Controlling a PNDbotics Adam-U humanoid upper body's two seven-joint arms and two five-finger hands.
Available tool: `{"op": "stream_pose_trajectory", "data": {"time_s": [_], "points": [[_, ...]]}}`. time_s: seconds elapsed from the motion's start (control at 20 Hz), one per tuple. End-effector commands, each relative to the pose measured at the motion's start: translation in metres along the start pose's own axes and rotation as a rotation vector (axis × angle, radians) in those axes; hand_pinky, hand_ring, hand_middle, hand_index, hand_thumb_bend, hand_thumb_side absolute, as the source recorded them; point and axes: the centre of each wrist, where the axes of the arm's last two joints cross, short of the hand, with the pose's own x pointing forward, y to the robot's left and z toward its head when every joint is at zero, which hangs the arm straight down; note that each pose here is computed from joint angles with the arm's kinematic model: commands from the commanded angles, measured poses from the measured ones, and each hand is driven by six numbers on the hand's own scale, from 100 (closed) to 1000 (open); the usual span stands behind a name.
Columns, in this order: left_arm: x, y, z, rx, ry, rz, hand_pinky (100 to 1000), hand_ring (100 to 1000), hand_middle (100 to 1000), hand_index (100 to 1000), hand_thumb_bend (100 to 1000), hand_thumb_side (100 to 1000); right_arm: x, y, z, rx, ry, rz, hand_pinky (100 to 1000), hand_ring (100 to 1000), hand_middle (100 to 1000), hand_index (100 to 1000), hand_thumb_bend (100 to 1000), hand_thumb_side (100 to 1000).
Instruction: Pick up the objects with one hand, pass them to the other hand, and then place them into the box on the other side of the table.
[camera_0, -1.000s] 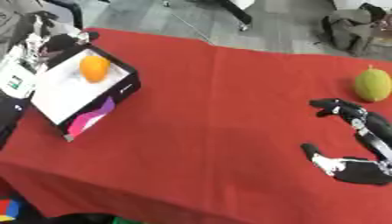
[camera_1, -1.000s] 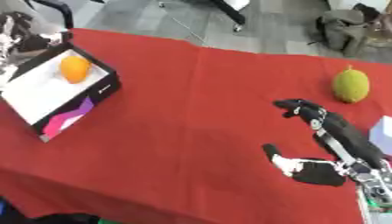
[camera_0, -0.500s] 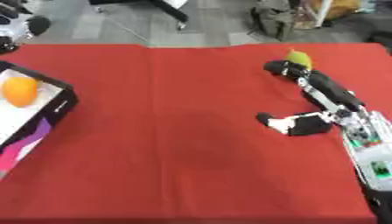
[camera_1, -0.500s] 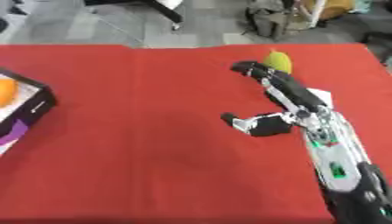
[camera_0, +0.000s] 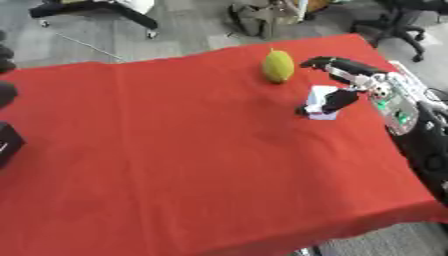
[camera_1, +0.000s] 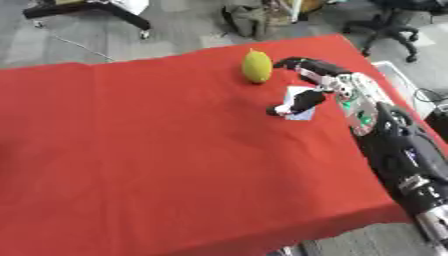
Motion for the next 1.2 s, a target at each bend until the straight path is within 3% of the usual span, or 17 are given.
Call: {"op": "stream_pose_trajectory", "data": {"time_s": [0.05, 0.6, 0.8, 0.85, 1.05, 1.2], "points": [[0.006, 0.003, -0.001, -0.02, -0.024, -0.018, 720, 629, 622, 799, 757, 632, -0.023, -0.02, 0.007, -0.017, 0.091, 0.024, 934, 954, 953, 984, 579, 506], [0.009, 0.001, -0.002, -0.042, -0.045, -0.02, 721, 629, 623, 801, 753, 633, -0.052, -0.005, 0.007, 0.074, 0.257, -0.01, 929, 942, 934, 976, 521, 432], [0.009, 0.001, -0.002, -0.044, -0.045, -0.02, 721, 629, 622, 802, 753, 633, -0.058, 0.001, 0.009, 0.058, 0.286, -0.021, 903, 886, 833, 901, 456, 370], [0.009, 0.001, -0.002, -0.044, -0.046, -0.02, 721, 629, 622, 802, 752, 633, -0.058, 0.001, 0.009, 0.033, 0.285, -0.023, 885, 846, 761, 828, 425, 355], [0.008, 0.001, -0.002, -0.044, -0.04, -0.021, 721, 628, 621, 801, 751, 633, -0.048, -0.012, 0.01, -0.128, 0.212, 0.013, 837, 741, 576, 640, 372, 327], [0.006, 0.002, -0.002, -0.041, -0.027, -0.023, 720, 627, 620, 800, 751, 633, -0.019, -0.03, 0.009, -0.275, 0.05, 0.06, 809, 690, 511, 554, 357, 307]]}}
